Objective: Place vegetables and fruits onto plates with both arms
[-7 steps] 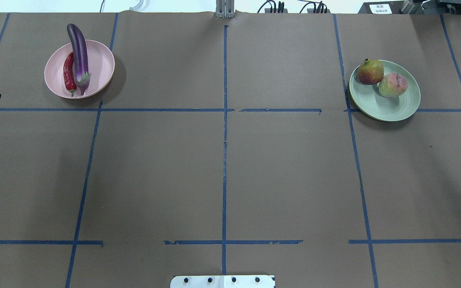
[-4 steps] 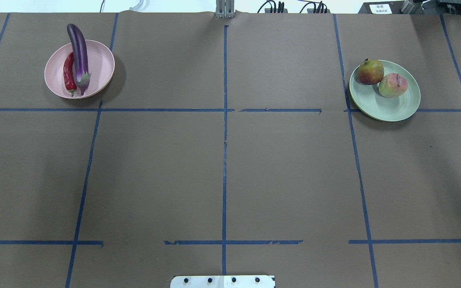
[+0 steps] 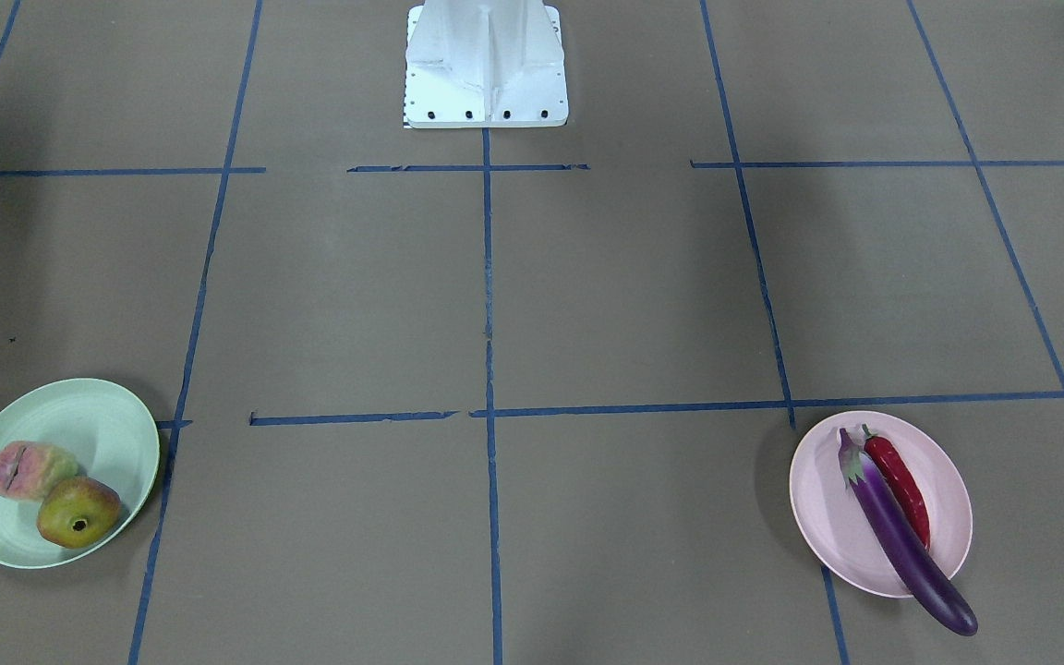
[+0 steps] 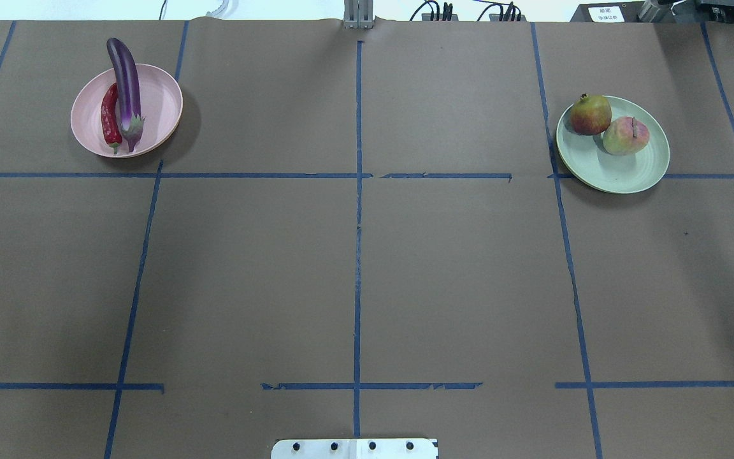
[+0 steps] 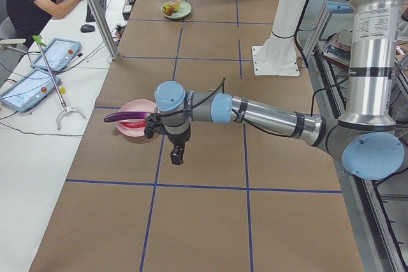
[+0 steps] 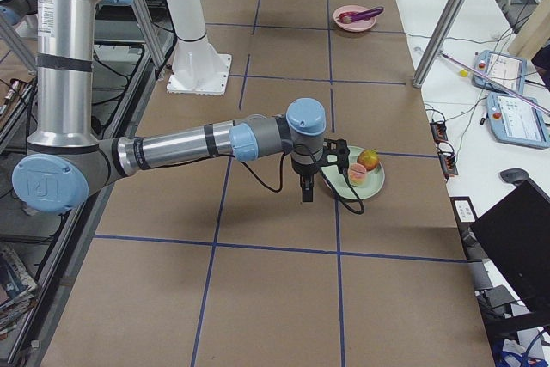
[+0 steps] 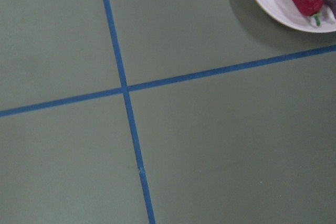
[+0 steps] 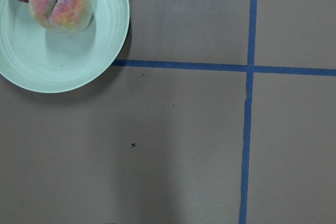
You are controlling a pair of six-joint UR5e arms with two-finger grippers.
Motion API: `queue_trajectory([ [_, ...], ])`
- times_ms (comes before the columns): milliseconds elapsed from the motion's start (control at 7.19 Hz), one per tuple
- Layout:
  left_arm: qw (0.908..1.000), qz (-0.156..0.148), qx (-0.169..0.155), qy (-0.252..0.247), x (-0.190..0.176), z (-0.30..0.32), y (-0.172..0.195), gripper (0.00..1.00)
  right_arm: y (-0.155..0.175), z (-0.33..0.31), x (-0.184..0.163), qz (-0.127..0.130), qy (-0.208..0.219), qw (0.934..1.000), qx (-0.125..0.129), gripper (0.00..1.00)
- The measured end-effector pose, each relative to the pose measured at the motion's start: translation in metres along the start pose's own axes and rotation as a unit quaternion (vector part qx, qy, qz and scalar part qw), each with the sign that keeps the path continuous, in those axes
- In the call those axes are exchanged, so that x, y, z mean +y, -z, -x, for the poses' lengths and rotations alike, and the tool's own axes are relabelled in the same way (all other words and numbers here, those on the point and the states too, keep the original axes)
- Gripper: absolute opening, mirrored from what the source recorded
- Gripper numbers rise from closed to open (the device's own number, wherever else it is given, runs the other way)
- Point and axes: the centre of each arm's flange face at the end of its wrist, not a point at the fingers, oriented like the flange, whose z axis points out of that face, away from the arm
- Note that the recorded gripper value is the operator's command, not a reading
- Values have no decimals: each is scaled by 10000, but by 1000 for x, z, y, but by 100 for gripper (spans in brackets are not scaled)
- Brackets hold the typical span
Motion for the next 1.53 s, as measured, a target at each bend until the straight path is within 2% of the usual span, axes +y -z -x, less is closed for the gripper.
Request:
queue_trajectory([
  [139,9999,105,18,136,12,9,-7,100,-2,-3,1,44,-39,10000,38,100],
  [556,9995,23,41,303,27,25,1,100,-6,-23,22,143,-147,9997,155,100],
  [1113,9994,15,45,344,26,25,2,100,-16,-18,25,353,80,9992,164,100],
  [1530,9992,54,41,385,31,30,-3,100,6,-15,8,620,308,9974,179,100],
])
